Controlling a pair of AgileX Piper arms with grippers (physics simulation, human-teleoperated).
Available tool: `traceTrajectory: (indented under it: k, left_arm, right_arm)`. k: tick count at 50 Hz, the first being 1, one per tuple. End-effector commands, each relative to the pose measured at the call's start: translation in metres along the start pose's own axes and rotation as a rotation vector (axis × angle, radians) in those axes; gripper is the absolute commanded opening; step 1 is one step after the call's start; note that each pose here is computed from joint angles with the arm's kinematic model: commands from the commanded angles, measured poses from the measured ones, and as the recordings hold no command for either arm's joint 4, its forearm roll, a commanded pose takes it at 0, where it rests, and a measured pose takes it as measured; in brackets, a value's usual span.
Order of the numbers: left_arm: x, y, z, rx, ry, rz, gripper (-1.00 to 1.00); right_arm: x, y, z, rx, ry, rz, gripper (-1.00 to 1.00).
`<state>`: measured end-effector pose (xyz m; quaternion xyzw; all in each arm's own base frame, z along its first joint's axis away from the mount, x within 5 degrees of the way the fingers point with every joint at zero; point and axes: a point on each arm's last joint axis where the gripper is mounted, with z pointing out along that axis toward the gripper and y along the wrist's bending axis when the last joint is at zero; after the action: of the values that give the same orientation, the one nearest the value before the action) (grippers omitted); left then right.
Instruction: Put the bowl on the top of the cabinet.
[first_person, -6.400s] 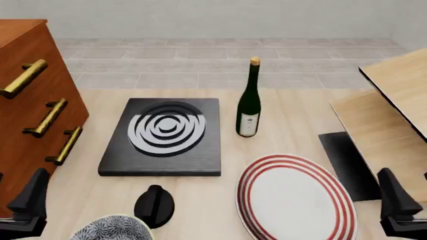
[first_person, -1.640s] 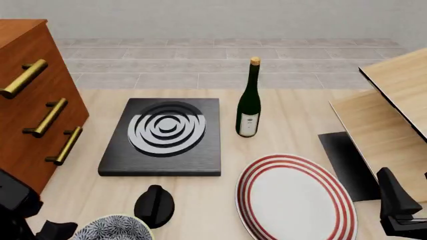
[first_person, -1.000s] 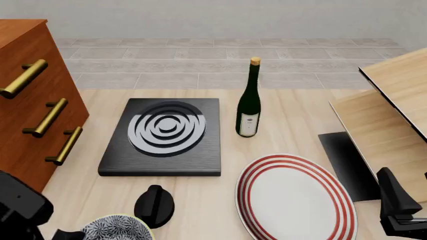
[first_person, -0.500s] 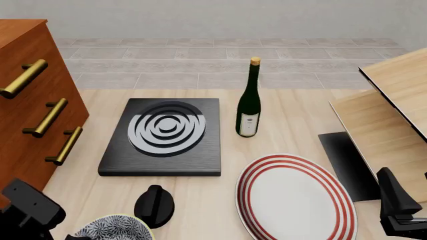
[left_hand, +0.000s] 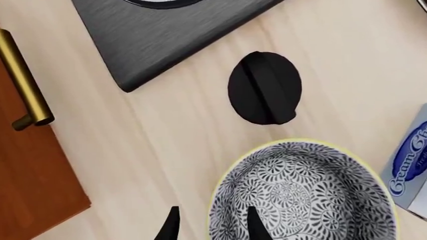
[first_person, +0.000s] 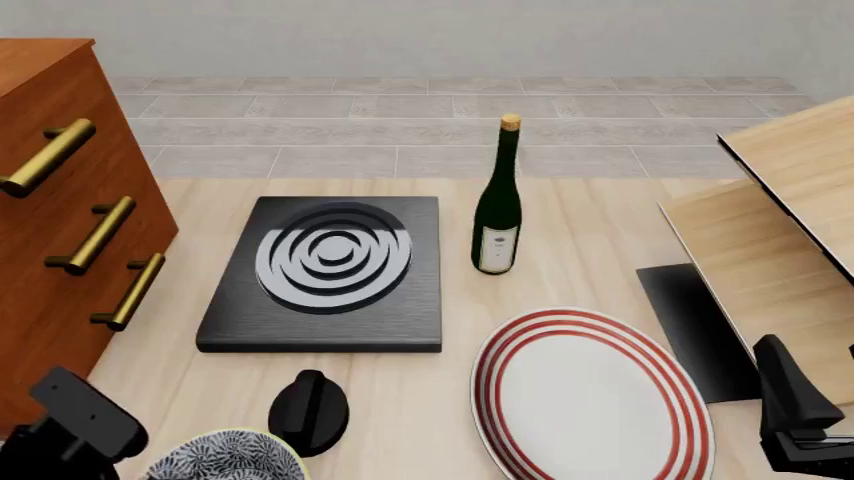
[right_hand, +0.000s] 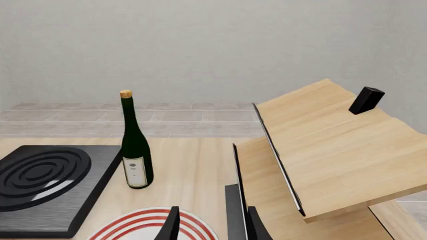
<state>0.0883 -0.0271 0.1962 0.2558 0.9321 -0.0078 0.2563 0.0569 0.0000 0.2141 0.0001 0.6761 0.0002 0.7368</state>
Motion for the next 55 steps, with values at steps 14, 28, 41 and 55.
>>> traceTrajectory:
  k: [14,28,41,55]
  left_arm:
    - [0.007,0.001,0.014,-0.009,0.022,0.022,1.00]
    - [0.009,0.001,0.019,-0.009,0.030,0.028,1.00]
    - [0.014,0.000,0.027,-0.008,0.039,0.029,1.00]
    - [0.017,0.001,0.035,-0.009,0.054,0.032,1.00]
  right_arm:
    - [0.000,0.000,0.000,0.000,0.000,0.000,1.00]
    - [0.000,0.000,0.000,0.000,0.000,0.000,1.00]
    - [0.000,0.000,0.000,0.000,0.000,0.000,1.00]
    - [0.000,0.000,0.000,0.000,0.000,0.000,1.00]
